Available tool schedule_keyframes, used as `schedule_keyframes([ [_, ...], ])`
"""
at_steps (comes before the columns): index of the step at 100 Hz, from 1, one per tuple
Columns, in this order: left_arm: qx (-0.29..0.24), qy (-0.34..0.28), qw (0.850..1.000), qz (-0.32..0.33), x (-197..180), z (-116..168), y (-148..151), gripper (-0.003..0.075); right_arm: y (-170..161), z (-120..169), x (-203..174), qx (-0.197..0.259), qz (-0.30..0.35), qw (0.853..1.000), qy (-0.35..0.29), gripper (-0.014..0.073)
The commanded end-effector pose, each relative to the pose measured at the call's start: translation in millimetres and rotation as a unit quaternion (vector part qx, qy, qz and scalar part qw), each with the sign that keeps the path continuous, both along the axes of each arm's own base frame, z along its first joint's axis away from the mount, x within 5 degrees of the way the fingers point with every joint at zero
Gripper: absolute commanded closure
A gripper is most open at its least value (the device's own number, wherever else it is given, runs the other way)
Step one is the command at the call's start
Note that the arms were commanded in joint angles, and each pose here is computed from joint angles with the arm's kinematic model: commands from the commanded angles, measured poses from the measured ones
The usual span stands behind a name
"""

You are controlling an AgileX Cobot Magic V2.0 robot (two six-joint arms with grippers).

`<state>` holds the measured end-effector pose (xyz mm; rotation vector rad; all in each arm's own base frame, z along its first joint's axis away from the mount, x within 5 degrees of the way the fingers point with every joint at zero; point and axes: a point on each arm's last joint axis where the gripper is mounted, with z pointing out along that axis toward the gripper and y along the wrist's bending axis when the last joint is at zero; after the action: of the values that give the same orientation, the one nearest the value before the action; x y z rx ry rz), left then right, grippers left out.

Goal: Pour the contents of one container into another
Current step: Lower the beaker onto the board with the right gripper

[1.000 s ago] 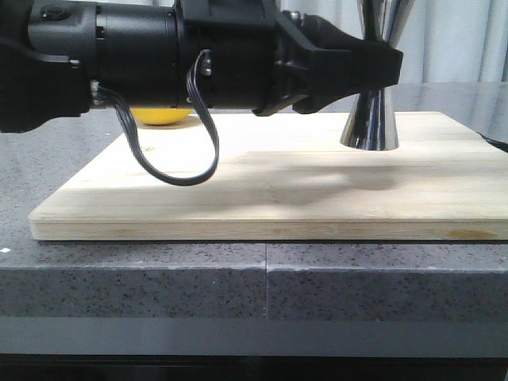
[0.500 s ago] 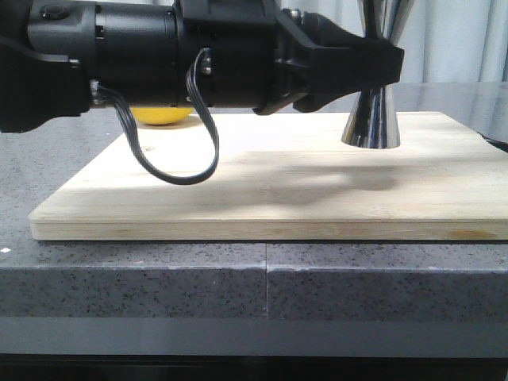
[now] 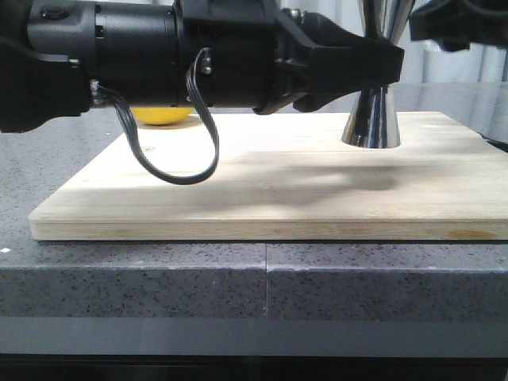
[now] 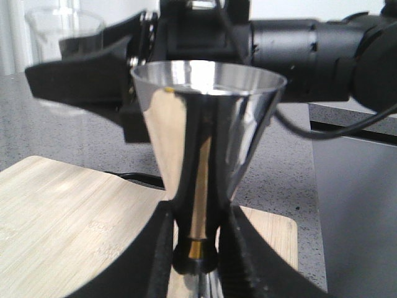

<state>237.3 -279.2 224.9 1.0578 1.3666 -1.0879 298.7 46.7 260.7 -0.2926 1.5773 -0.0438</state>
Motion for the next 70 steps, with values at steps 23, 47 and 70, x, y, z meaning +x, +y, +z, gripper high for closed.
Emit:
schedule_keyframes([
  [23,-0.074,-0.023,0.997,-0.010,-2.4,33.9,0.4,0.0660,-0.5,-5.0,16.3,0.032,-0.007,0.998,-0.046,0.0304],
  [47,-0.074,-0.023,0.997,-0.010,-2.4,33.9,0.4,0.0659,0.7,-21.9,24.5,0.036,-0.007,0.998,-0.041,0.0304],
  [70,-0.074,-0.023,0.997,-0.010,-2.4,33.9,0.4,0.0659,2.1,-34.8,29.9,0.037,-0.006,0.999,-0.039,0.0304],
])
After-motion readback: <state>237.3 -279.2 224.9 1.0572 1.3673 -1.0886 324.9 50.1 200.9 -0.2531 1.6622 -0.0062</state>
